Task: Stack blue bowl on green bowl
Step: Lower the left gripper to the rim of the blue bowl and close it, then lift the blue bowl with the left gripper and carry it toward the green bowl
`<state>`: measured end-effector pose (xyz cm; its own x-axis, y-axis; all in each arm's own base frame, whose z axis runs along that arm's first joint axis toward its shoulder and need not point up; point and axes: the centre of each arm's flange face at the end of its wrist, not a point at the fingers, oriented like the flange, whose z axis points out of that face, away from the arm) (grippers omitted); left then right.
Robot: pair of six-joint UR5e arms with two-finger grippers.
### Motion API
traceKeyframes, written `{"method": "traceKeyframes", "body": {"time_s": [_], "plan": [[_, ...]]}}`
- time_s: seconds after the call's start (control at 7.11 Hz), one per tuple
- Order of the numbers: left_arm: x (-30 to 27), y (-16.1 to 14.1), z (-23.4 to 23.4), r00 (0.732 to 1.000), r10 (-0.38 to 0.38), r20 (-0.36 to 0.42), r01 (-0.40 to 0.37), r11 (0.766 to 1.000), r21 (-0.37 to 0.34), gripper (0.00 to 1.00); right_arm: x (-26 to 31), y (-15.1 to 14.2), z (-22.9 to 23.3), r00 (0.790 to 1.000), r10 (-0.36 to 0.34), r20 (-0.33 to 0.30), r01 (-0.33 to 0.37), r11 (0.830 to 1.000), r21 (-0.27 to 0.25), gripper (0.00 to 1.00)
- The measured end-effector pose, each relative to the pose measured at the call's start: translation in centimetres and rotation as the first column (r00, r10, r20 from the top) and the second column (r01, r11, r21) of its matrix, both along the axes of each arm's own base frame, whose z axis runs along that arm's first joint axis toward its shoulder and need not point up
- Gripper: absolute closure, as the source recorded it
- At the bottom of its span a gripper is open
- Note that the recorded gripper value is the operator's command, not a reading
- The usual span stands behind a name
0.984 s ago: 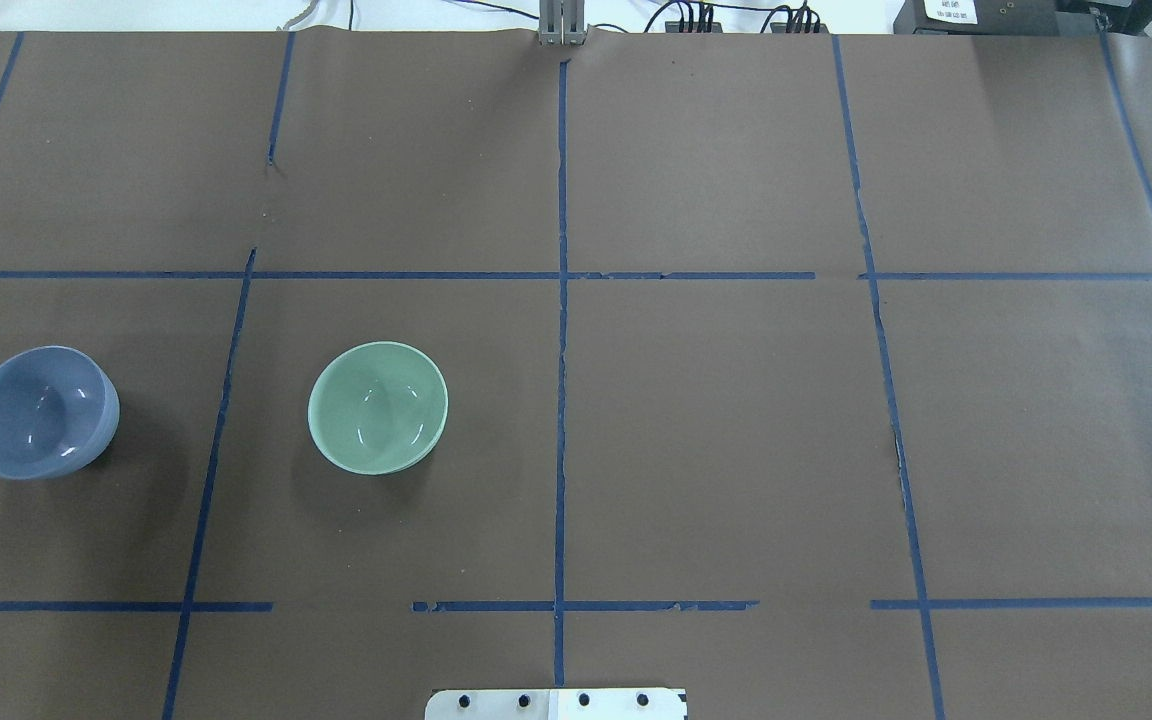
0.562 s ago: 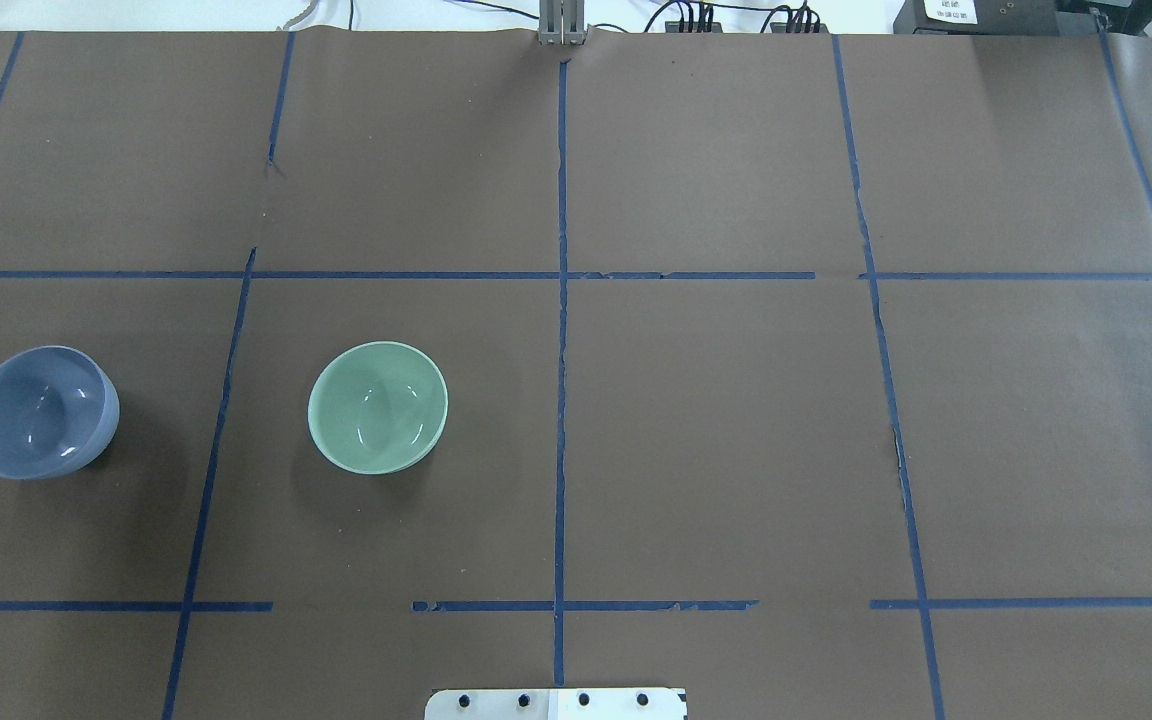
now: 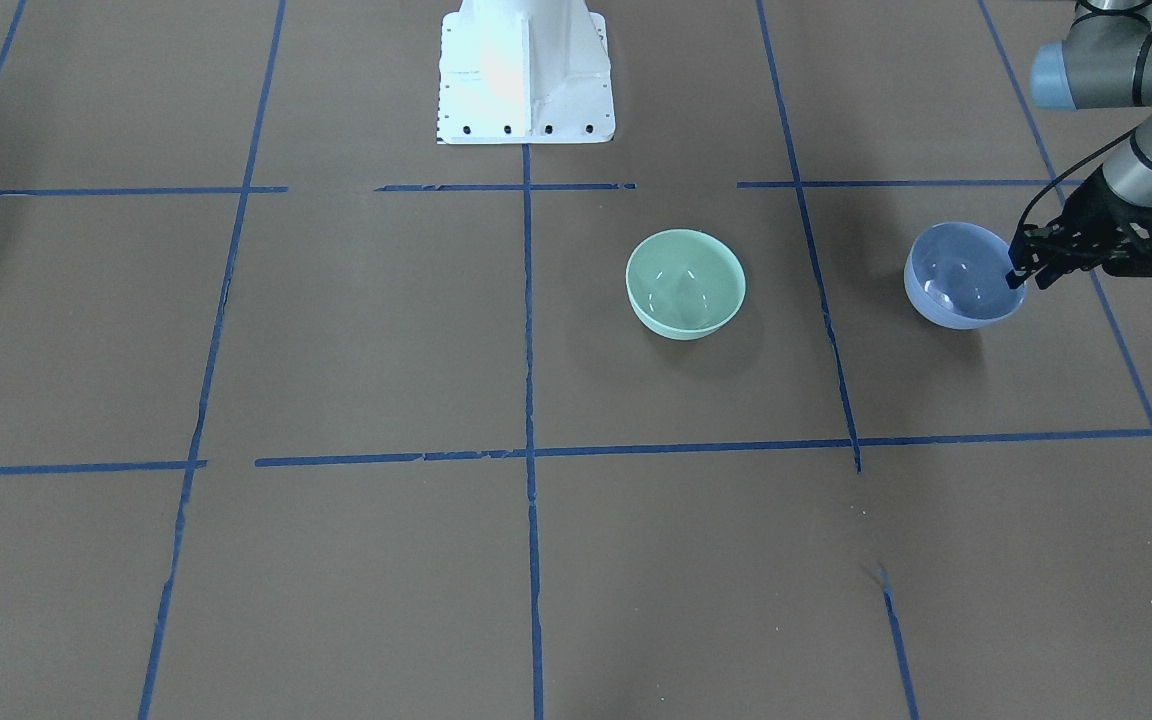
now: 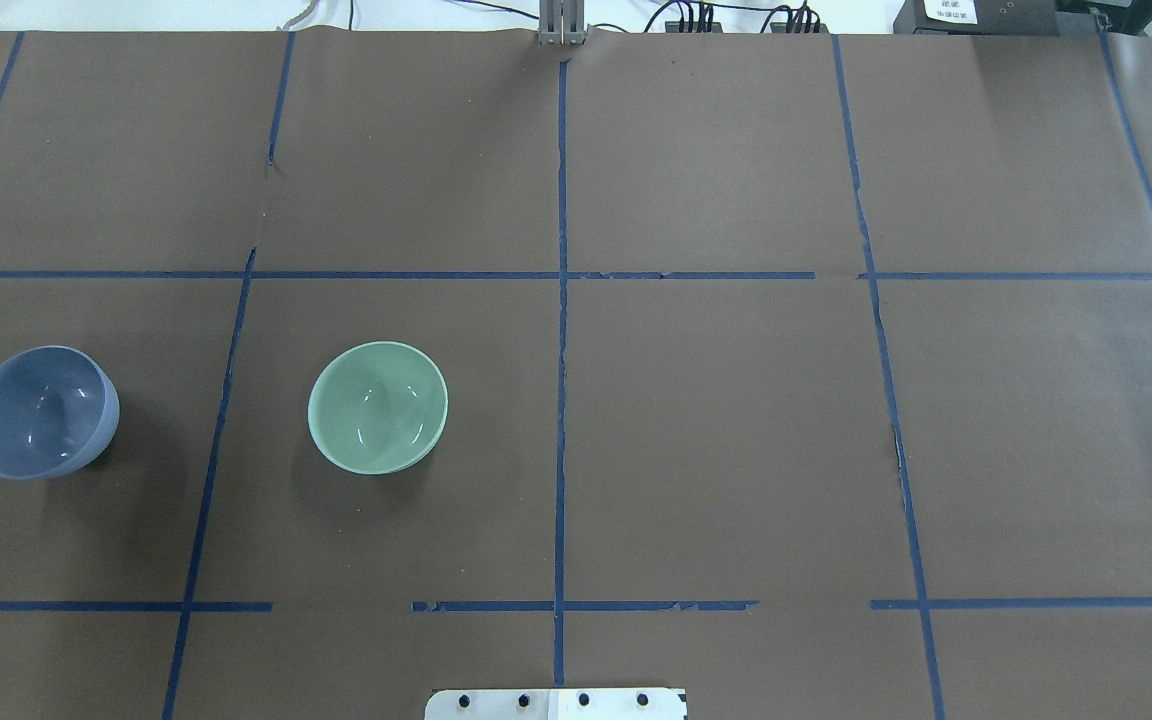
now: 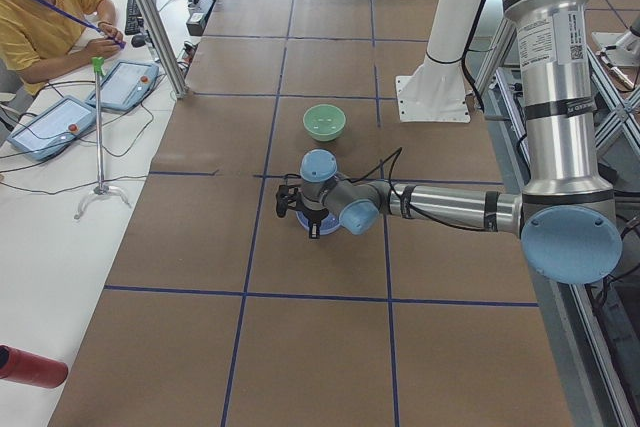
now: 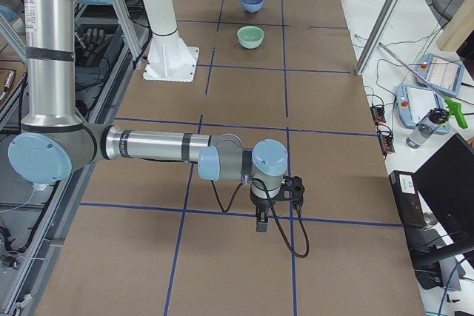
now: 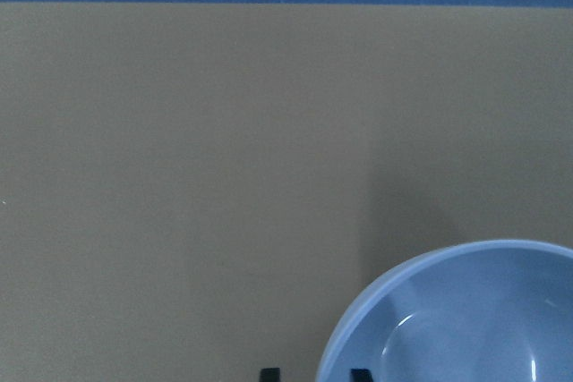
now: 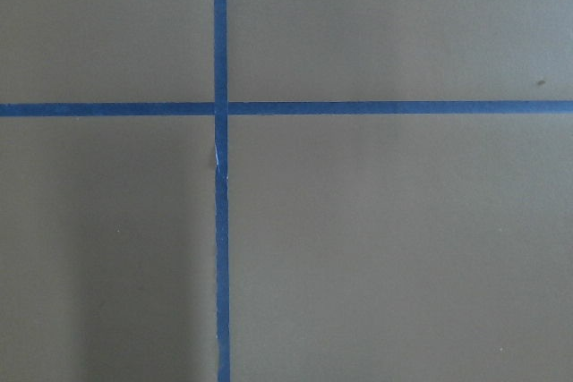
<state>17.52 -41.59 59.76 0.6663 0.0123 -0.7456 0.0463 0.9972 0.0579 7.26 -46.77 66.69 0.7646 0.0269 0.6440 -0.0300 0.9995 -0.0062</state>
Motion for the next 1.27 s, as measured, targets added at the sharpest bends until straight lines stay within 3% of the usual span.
{"method": "traceKeyframes", "body": {"time_s": [0.42, 0.7, 0.98, 1.27], "plan": [[-0.2, 0.3, -1.8, 1.0, 0.006, -0.025, -0.006, 1.0, 0.013, 1.0, 0.0, 0.0, 0.0, 1.0, 0.0, 0.0, 0.0, 1.0, 0.0, 0.0], [-1.2, 0.0, -6.6, 0.998, -0.004, -0.06, 0.005, 1.0, 0.015, 1.0, 0.0, 0.0, 0.0, 1.0, 0.0, 0.0, 0.0, 1.0, 0.0, 0.0], [-2.6, -1.6, -15.6, 0.99, -0.115, -0.078, 0.111, 0.993, -0.043, 1.0, 0.0, 0.0, 0.0, 1.0, 0.0, 0.0, 0.0, 1.0, 0.0, 0.0], [2.3, -2.2, -23.5, 0.97, -0.223, -0.092, 0.208, 0.967, -0.15, 1.0, 0.0, 0.0, 0.0, 1.0, 0.0, 0.0, 0.0, 1.0, 0.0, 0.0]]}}
